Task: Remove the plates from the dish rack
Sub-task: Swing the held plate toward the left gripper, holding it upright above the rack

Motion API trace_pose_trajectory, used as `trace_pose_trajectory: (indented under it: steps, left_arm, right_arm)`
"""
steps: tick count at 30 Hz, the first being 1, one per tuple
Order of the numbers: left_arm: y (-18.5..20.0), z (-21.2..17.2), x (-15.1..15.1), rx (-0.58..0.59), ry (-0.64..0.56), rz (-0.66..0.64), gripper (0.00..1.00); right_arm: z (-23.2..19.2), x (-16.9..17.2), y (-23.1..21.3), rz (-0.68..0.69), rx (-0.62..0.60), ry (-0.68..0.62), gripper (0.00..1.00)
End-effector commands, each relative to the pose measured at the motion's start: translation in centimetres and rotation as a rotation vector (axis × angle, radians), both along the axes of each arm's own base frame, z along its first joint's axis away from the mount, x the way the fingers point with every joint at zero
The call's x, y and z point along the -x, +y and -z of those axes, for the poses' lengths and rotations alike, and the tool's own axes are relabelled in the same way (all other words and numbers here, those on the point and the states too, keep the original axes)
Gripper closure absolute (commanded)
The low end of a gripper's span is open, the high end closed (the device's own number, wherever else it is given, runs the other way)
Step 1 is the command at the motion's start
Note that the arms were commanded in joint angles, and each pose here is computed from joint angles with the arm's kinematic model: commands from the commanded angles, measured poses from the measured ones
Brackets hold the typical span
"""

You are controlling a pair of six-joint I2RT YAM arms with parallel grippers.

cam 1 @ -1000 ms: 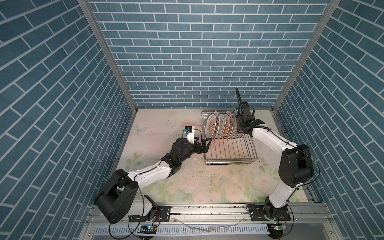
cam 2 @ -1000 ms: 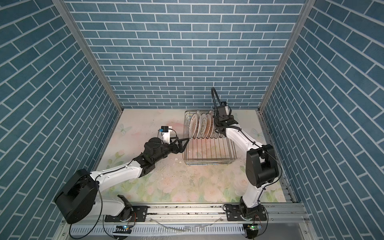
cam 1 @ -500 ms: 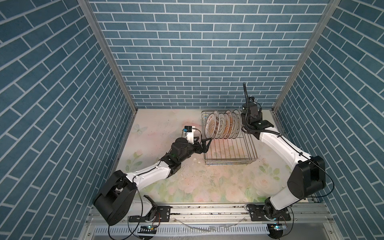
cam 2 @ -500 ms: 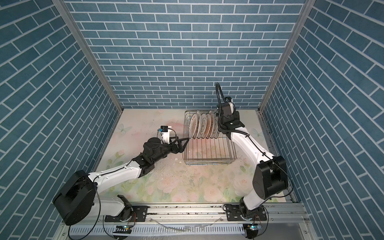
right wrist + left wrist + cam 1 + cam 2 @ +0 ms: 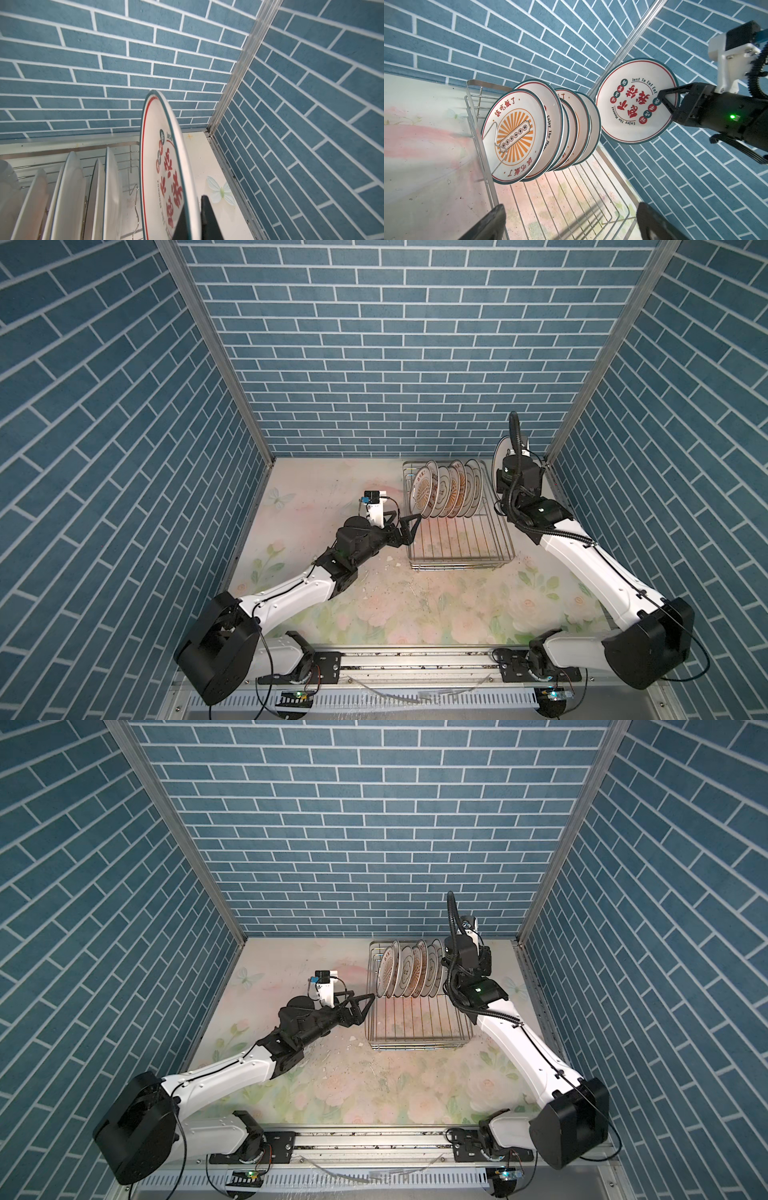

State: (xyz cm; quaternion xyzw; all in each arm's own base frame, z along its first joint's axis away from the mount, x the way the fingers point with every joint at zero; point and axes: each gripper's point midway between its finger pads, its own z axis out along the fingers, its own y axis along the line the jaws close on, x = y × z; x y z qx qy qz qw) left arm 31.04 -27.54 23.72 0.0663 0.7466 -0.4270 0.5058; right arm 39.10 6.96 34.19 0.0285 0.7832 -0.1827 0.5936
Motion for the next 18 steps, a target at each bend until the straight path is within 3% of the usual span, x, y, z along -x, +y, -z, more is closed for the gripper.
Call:
trace_pose_trajectory:
  steps: [1, 7, 18]
  left_arm:
    - [0.3, -0.2, 0.6, 0.003, -0.003, 0.001, 0.0]
    - [0.5, -1.1, 1.2, 0.028, -0.02, 0.012, 0.0]
    - [0.8, -2.5, 2.6, 0.05, -0.064, 0.052, 0.0]
  right_arm:
    - [-3.7, 1.8, -0.7, 0.014, -0.036, -0.13, 1.0]
    - [-5.0, 4.4, -0.4, -0.088, -0.139, -0.198, 1.0]
    - [-5.9, 7.6, 5.2, -0.513, -0.389, -0.221, 1.0]
